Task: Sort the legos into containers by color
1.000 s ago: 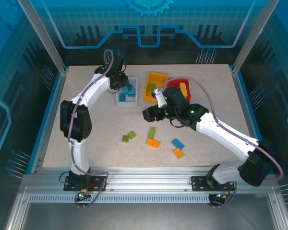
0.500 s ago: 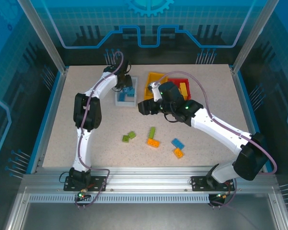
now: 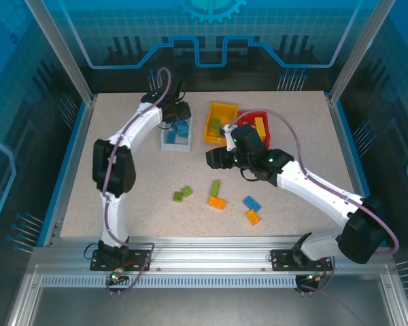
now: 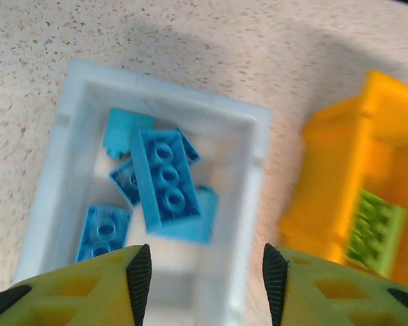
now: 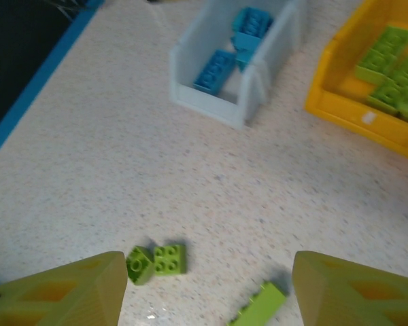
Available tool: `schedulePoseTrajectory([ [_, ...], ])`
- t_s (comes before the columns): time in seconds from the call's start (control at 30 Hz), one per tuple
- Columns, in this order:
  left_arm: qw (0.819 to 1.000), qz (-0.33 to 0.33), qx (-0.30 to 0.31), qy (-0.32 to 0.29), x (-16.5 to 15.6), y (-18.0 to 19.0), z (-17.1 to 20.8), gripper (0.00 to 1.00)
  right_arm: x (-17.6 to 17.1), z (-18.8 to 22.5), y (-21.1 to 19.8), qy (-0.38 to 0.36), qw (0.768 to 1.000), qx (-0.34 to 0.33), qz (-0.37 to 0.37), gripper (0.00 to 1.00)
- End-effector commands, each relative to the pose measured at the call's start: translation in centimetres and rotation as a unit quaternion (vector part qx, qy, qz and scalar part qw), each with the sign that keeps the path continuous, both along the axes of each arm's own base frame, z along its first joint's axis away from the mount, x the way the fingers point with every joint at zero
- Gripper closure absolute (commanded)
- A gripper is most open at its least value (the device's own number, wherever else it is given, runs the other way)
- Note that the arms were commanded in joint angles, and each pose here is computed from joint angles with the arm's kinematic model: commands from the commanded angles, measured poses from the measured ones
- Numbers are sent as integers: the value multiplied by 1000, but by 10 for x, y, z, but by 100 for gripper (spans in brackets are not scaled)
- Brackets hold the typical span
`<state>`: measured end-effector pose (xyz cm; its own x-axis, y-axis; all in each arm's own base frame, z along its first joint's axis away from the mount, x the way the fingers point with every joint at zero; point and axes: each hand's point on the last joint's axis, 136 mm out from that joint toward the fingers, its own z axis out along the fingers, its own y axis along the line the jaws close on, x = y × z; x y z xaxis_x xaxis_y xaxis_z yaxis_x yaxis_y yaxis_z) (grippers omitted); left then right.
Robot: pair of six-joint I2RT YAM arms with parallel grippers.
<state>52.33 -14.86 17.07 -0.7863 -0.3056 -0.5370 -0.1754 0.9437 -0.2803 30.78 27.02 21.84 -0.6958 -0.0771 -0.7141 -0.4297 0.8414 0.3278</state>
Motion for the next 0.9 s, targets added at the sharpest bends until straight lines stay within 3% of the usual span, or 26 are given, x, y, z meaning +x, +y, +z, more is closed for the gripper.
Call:
schedulePoseTrajectory([
  [0.0,996,15,-74,-54,-27,-11,61,51,-1,-18,-31,24,996,-48,-70,35],
  [0.2,991,-44,-101,-72,-102,-38,82,49,-39,-64,-40,83,988,-103,-82,36],
  [0.33,987,-98,-113,-65,-164,-56,76,47,-81,-87,-27,88,984,-152,15,31],
  [0.47,979,-140,-140,-51,-227,-67,60,46,-110,-119,-23,115,964,-210,119,25],
  [0.67,972,-121,-195,-44,-295,-40,41,44,-105,-140,-14,152,937,-264,169,20],
  [0.87,973,-86,-209,-48,-329,-8,29,44,-99,-166,-4,179,908,-334,177,19],
])
